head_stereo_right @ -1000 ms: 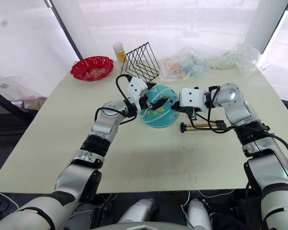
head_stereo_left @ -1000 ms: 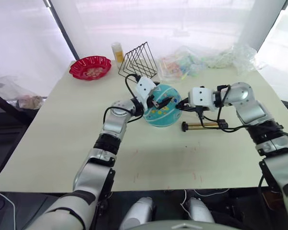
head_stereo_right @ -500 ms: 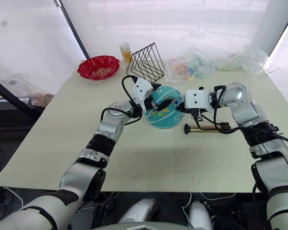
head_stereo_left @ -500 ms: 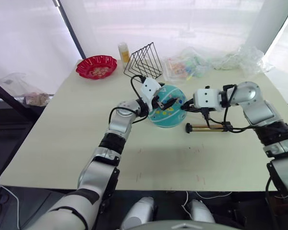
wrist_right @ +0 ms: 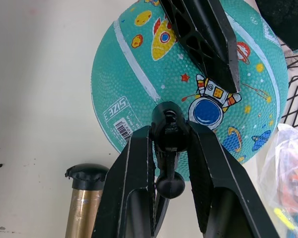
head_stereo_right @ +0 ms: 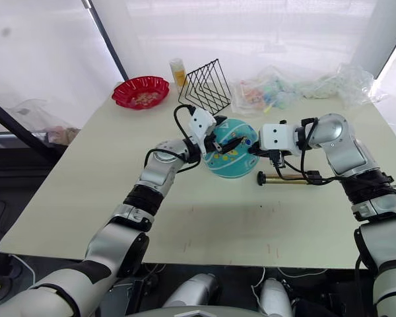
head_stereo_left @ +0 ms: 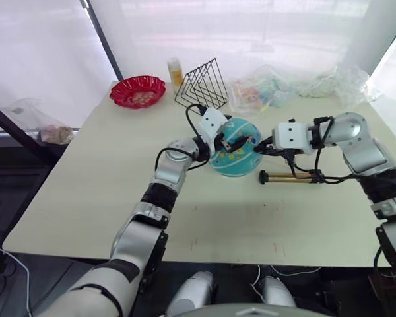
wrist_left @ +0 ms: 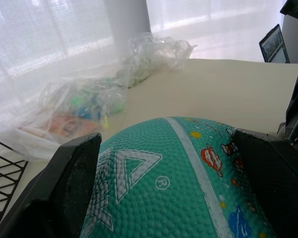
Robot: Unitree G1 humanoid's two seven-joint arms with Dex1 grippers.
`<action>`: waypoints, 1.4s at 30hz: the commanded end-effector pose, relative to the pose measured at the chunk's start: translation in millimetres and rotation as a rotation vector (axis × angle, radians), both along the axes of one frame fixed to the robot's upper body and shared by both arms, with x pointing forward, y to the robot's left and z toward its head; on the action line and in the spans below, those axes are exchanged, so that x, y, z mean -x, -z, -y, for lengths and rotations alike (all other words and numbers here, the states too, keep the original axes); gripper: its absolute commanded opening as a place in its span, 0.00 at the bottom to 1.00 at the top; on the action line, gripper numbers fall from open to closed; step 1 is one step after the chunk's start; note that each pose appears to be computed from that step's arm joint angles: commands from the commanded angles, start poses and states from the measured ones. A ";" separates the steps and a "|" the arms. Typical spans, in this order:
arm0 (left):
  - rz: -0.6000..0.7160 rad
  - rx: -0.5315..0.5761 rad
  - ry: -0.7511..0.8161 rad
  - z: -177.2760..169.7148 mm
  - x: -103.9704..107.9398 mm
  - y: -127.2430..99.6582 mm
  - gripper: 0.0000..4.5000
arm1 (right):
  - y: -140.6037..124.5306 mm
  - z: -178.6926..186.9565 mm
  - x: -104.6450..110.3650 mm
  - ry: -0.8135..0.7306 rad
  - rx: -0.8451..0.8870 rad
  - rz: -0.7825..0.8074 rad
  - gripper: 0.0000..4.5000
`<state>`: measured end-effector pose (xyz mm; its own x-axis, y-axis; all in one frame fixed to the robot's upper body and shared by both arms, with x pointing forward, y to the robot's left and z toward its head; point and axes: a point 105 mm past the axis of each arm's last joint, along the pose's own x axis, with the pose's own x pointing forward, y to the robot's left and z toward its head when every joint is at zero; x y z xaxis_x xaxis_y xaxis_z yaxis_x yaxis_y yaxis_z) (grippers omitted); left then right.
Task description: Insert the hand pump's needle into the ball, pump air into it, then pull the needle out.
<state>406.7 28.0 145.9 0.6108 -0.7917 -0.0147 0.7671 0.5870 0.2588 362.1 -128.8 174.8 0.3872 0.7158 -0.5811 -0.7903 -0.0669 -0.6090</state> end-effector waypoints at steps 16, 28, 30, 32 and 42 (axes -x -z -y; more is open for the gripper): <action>-0.664 -0.440 -0.228 -85.7 61.2 212.3 1.00 | -89.6 35.4 19.8 0.038 -0.085 0.240 0.08; -0.681 -0.467 -0.259 -89.4 64.6 220.3 1.00 | -96.7 42.7 29.6 0.047 -0.037 0.264 0.08; -0.686 -0.470 -0.282 -91.3 64.6 222.3 1.00 | -99.7 44.0 30.9 0.056 -0.040 0.268 0.08; -0.687 -0.474 -0.302 -92.6 64.2 223.7 1.00 | -102.1 45.6 33.9 0.059 -0.035 0.271 0.08; -0.677 -0.448 -0.278 -80.8 61.9 221.3 1.00 | -101.0 58.4 48.0 0.104 -0.043 0.254 0.08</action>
